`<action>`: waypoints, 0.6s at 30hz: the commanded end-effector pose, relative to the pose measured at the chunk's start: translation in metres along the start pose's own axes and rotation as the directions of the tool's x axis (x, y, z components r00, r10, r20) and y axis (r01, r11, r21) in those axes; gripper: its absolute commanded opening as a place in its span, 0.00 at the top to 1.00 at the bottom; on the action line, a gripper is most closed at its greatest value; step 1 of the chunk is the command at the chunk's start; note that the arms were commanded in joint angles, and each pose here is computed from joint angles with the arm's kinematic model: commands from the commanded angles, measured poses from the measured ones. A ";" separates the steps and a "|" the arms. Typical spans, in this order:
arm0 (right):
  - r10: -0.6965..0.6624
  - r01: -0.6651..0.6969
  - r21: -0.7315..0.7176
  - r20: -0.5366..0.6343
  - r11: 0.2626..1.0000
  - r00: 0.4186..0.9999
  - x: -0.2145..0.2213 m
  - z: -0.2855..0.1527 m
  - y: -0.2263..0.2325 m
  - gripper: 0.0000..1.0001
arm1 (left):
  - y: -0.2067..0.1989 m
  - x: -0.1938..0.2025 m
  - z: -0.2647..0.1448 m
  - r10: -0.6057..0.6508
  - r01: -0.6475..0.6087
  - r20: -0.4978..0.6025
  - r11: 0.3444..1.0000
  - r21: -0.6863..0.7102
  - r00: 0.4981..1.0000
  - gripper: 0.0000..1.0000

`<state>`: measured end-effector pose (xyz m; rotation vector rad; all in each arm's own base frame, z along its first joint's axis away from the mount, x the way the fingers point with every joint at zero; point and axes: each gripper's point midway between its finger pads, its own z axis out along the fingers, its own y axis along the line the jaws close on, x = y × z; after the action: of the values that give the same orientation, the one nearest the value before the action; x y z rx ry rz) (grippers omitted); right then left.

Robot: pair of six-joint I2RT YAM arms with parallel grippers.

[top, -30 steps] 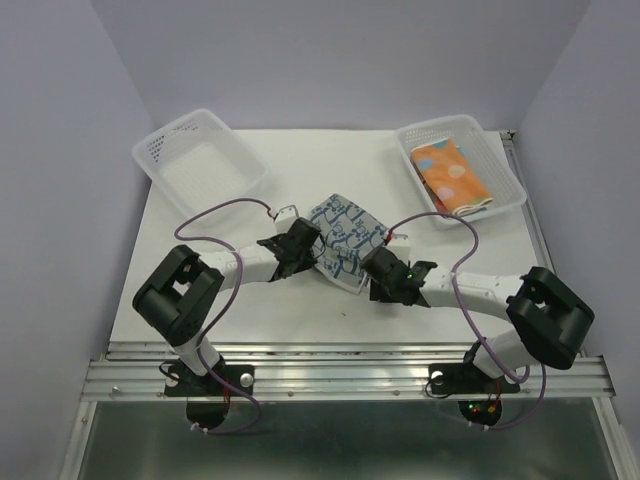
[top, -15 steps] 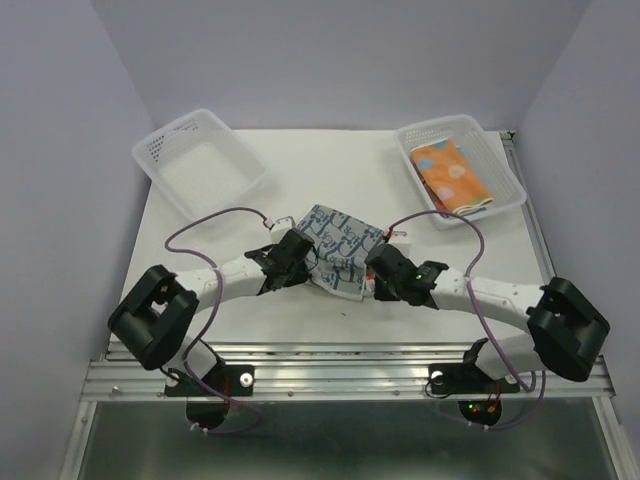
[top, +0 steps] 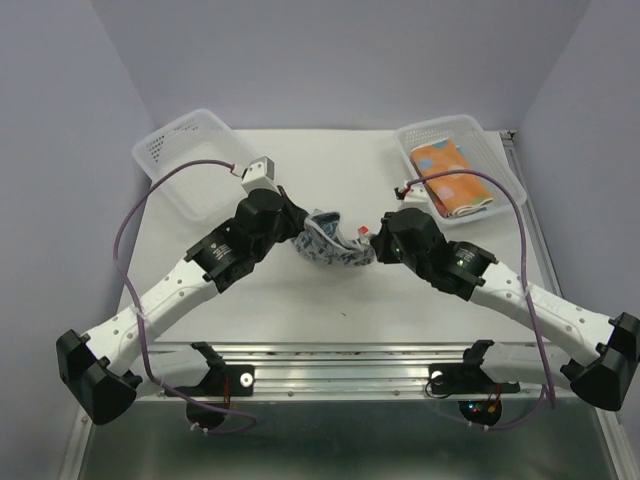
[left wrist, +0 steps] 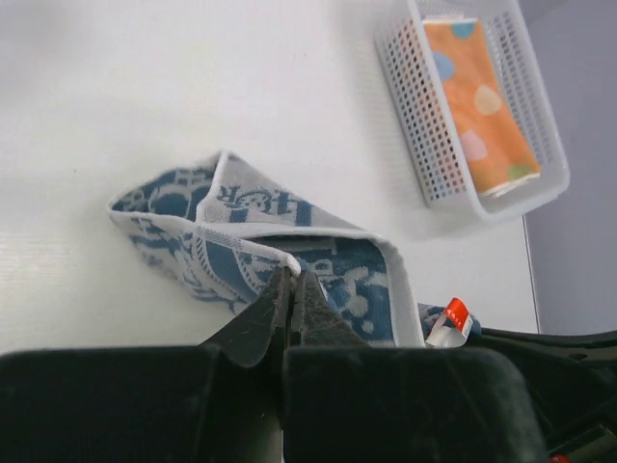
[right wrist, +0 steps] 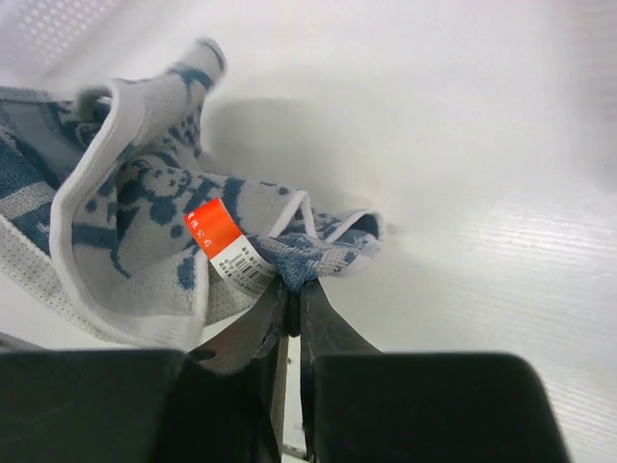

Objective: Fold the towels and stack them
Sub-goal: Flatten out the crumpled towel

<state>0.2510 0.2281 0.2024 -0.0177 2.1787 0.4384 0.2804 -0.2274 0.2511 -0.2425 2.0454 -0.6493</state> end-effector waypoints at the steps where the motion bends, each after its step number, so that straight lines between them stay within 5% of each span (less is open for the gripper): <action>1: -0.016 0.010 0.033 0.184 0.999 0.983 -0.071 -0.027 0.006 0.99 | 0.001 -0.042 -0.013 0.049 -0.041 0.106 0.996 -0.074 0.993 1.00; 8: 0.010 0.004 -0.037 0.368 0.999 0.930 -0.140 -0.077 0.018 0.99 | -0.031 -0.105 -0.050 -0.012 0.009 0.262 1.000 0.011 0.965 1.00; 18: 0.026 0.102 -0.253 0.455 0.962 0.890 -0.185 -0.150 0.049 0.99 | -0.079 -0.154 -0.117 -0.068 -0.027 0.350 0.965 0.259 0.934 1.00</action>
<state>0.2531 0.2056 0.3876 -0.0597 1.7695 0.5521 0.2786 -0.1947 0.3919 -0.2671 1.7512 -0.6851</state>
